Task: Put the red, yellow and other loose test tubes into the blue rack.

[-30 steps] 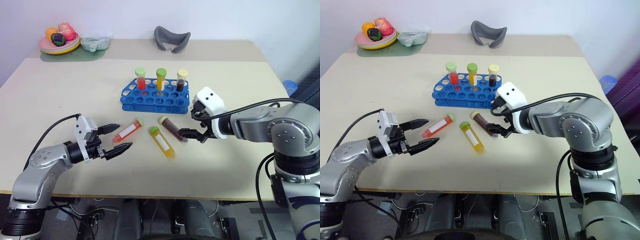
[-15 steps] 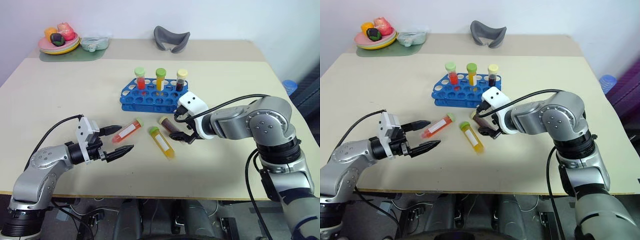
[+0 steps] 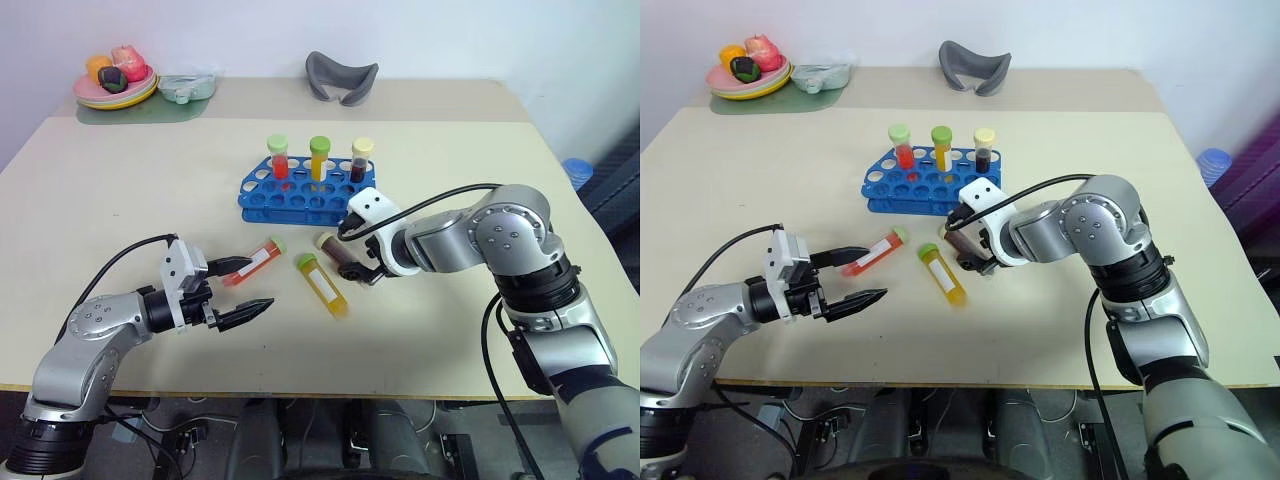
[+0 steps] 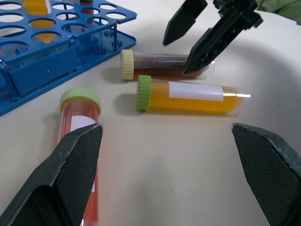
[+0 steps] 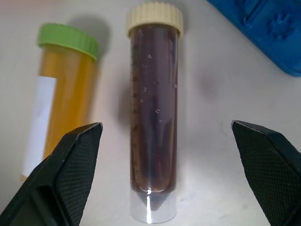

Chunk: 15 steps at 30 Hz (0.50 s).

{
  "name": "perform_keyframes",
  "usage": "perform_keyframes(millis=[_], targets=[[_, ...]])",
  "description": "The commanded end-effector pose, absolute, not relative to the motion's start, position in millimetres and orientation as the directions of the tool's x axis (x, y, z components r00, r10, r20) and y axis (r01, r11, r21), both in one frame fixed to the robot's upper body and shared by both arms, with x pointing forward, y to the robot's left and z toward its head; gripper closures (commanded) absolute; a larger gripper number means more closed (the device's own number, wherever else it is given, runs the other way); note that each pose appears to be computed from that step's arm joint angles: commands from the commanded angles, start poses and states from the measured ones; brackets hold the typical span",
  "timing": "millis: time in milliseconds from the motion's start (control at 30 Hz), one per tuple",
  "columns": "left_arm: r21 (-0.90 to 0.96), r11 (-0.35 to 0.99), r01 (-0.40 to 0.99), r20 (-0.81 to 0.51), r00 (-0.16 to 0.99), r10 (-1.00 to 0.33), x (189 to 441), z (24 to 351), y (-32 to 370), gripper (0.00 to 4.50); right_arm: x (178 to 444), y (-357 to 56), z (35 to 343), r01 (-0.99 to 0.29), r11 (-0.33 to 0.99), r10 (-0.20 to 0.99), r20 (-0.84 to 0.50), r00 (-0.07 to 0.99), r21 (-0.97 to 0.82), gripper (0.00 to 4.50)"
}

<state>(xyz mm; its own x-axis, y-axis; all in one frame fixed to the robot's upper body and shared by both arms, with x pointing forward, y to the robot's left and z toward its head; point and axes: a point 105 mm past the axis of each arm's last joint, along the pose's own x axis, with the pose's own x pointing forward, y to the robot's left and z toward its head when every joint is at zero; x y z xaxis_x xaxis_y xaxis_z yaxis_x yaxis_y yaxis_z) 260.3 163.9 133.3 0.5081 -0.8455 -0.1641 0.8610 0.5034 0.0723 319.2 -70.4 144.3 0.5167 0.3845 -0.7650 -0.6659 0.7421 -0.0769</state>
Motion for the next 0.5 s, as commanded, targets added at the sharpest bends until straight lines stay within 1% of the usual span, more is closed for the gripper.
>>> perform_keyframes(millis=[33, 200, 500], targets=[[0.108, 0.485, 0.868, -0.145, 0.496, -0.856, 257.9, 138.7, 161.2, 0.03, 318.8, -63.7, 150.3, -0.683, 0.724, 0.387, -0.764, 0.517, -0.096, 0.0], [0.106, 0.482, 0.869, -0.145, 0.494, -0.857, 256.1, 136.9, 161.7, 0.03, 320.7, -62.1, 141.2, -0.667, 0.739, 0.355, -0.79, 0.5, -0.09, 0.0], [0.1, 0.469, 0.877, -0.151, 0.48, -0.864, 254.4, 133.2, 161.2, 0.03, 324.1, -56.9, 142.0, -0.667, 0.737, 0.33, -0.804, 0.495, -0.108, 0.0]])
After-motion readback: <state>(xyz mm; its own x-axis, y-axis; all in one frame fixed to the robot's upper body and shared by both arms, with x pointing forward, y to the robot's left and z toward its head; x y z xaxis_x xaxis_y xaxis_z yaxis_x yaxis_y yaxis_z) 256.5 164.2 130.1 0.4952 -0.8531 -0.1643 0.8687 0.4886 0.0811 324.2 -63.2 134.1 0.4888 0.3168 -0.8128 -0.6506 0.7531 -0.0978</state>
